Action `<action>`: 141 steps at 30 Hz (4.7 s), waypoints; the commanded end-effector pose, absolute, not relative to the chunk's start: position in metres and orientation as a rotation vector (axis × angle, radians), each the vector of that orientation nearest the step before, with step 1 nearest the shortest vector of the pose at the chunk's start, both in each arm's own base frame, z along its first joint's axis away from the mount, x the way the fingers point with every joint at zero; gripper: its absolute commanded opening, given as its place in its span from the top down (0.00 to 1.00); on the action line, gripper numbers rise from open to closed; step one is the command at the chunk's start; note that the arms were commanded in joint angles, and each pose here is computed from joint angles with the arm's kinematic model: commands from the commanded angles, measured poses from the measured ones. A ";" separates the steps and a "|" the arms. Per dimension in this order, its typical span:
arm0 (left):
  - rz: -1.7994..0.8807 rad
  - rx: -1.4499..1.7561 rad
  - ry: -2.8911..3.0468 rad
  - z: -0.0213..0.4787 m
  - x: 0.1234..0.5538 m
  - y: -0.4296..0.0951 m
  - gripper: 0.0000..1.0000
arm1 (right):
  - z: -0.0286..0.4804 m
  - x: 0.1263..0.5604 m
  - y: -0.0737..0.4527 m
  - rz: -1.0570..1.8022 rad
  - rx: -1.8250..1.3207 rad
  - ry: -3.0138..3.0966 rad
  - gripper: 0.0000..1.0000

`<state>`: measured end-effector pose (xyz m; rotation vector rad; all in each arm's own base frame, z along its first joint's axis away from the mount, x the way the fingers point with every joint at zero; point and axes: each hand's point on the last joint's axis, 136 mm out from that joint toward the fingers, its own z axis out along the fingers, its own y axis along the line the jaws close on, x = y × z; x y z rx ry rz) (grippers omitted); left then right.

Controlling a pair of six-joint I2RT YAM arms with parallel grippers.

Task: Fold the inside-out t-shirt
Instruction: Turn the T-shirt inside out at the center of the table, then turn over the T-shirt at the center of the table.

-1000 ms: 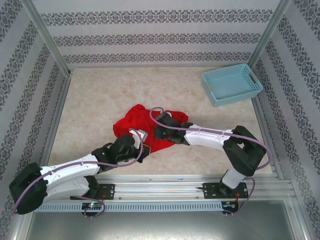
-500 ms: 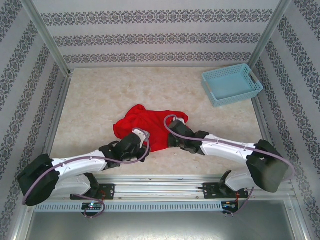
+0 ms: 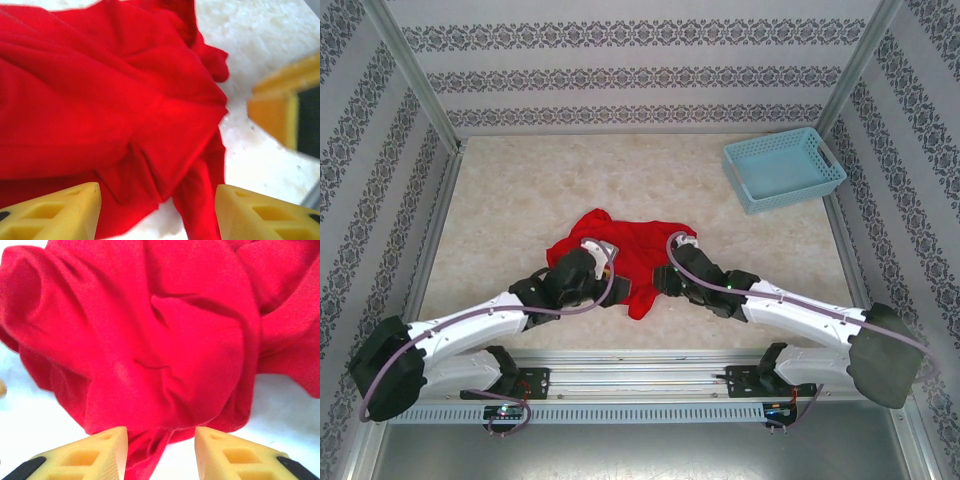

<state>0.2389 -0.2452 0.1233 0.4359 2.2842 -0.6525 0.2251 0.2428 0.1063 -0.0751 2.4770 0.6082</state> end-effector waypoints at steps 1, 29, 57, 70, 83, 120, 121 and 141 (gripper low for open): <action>-0.542 0.357 2.340 0.113 0.257 -0.232 0.33 | 0.099 0.221 0.251 0.584 -0.074 2.504 0.59; -0.154 -0.212 2.600 0.040 0.329 -0.136 0.25 | 0.069 0.214 0.202 0.308 -0.026 2.580 0.82; -0.238 -0.132 2.497 0.116 0.408 -0.186 0.42 | 0.151 0.252 0.146 0.486 0.208 2.366 1.00; -0.182 -0.147 2.542 0.105 0.361 -0.161 0.32 | 0.155 0.255 0.137 0.466 0.229 2.341 1.00; -0.226 -0.149 2.619 0.076 0.419 -0.180 0.79 | 0.187 0.256 0.115 0.375 0.210 2.280 1.00; -0.437 -0.188 2.556 0.112 0.348 -0.165 0.35 | 0.176 0.245 0.079 0.376 0.368 2.316 1.00; -0.456 -0.183 2.569 0.109 0.348 -0.170 0.38 | 0.177 0.245 0.080 0.380 0.368 2.314 1.00; -0.165 -0.135 2.217 0.302 0.435 -0.135 1.00 | 0.338 0.276 0.059 0.321 0.250 2.029 1.00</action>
